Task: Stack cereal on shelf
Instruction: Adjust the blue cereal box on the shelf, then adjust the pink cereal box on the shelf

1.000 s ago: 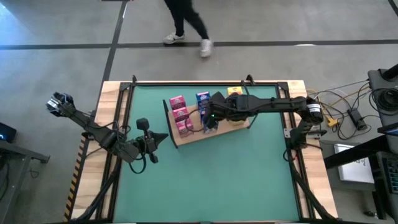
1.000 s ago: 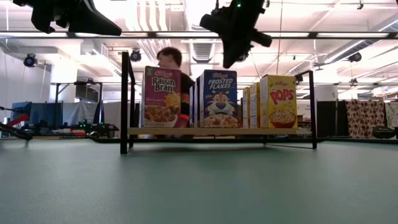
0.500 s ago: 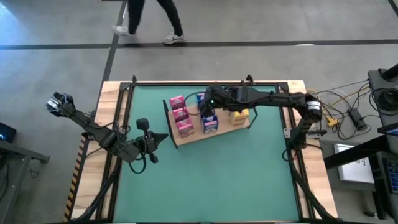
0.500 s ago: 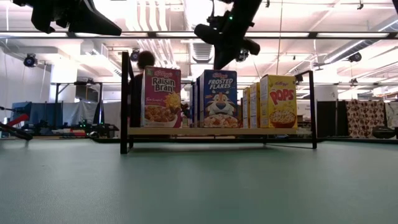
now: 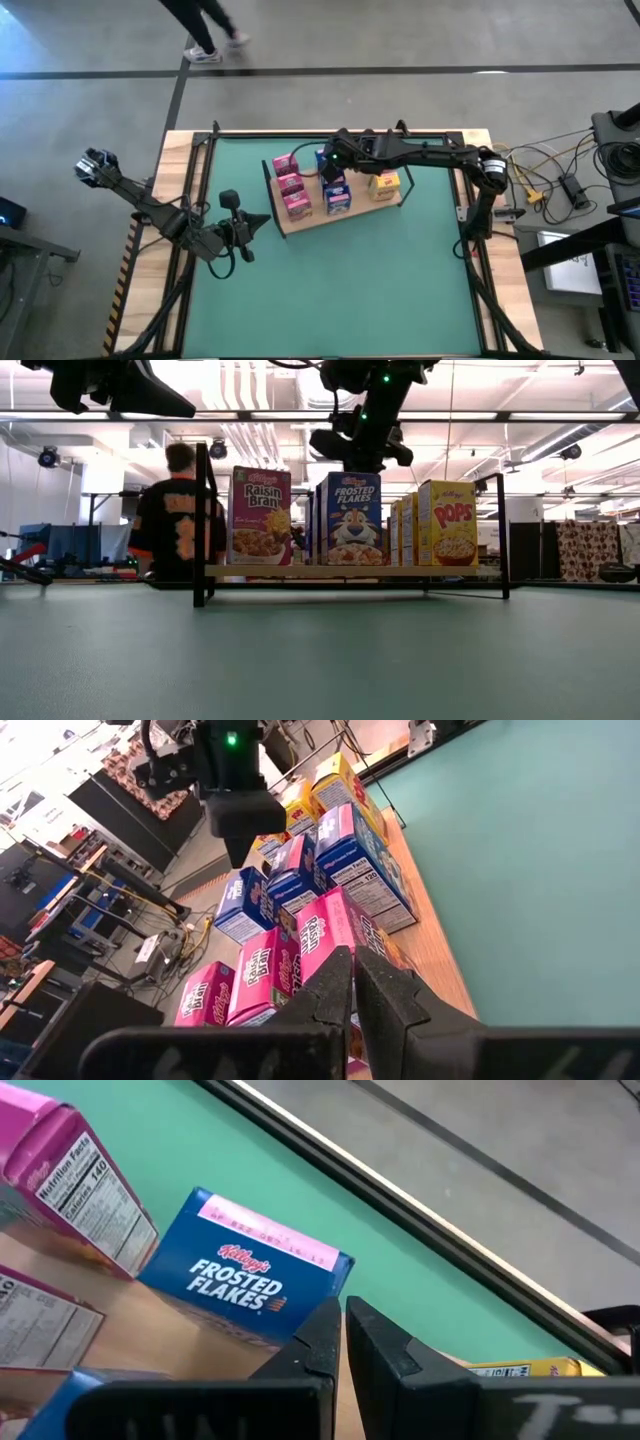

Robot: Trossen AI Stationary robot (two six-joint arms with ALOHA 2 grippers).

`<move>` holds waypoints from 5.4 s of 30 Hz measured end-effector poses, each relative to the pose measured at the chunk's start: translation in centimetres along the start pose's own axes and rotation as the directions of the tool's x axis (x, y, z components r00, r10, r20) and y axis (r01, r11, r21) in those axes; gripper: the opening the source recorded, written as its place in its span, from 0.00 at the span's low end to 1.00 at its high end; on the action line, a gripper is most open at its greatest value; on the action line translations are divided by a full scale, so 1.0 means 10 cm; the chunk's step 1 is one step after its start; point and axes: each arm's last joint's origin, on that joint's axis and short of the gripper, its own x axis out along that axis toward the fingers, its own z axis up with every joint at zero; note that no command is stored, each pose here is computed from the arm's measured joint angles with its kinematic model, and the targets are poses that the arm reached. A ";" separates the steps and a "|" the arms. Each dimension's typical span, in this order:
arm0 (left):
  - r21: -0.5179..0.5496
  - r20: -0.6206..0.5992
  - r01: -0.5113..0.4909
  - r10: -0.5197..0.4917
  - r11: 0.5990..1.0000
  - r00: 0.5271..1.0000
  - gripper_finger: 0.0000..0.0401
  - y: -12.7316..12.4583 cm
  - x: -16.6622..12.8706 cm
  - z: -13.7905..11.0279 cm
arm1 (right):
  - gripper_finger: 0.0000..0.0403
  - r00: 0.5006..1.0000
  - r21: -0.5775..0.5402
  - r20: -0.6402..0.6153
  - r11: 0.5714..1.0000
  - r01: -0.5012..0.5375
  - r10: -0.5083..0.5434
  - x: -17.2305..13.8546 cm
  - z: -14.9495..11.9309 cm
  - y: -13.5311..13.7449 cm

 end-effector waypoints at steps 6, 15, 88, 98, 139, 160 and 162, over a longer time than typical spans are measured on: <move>0.000 0.000 0.000 0.000 1.000 1.000 0.00 0.00 0.00 0.00 | 0.03 1.000 0.049 -0.006 0.999 -0.020 0.021 -0.01 0.00 0.00; 0.000 0.000 0.000 0.000 1.000 1.000 0.00 0.00 0.00 0.00 | 0.03 0.996 0.096 -0.036 0.992 -0.084 0.088 -0.04 -0.03 0.06; -0.013 0.005 -0.001 0.001 1.000 1.000 0.00 0.00 0.00 0.01 | 0.03 0.991 -0.027 0.135 0.999 0.021 -0.017 -0.01 0.04 0.41; -0.010 0.004 -0.001 0.001 1.000 1.000 0.00 0.00 0.00 0.01 | 0.03 0.995 -0.035 0.100 0.999 0.008 -0.005 0.24 0.04 0.39; -0.011 0.004 -0.001 0.001 1.000 1.000 0.00 0.00 0.00 0.01 | 0.03 0.983 -0.200 0.136 0.975 -0.091 0.120 -0.18 0.08 0.53; -0.137 0.067 -0.007 0.016 0.991 0.998 0.00 0.04 -0.01 0.13 | 0.03 0.902 -0.446 0.166 0.846 -0.292 0.399 -0.91 -1.06 0.83; -0.152 0.074 -0.007 0.018 0.988 0.997 0.00 0.05 -0.01 0.17 | 0.03 0.873 -0.455 0.196 0.830 -0.323 0.447 -0.97 -1.19 0.82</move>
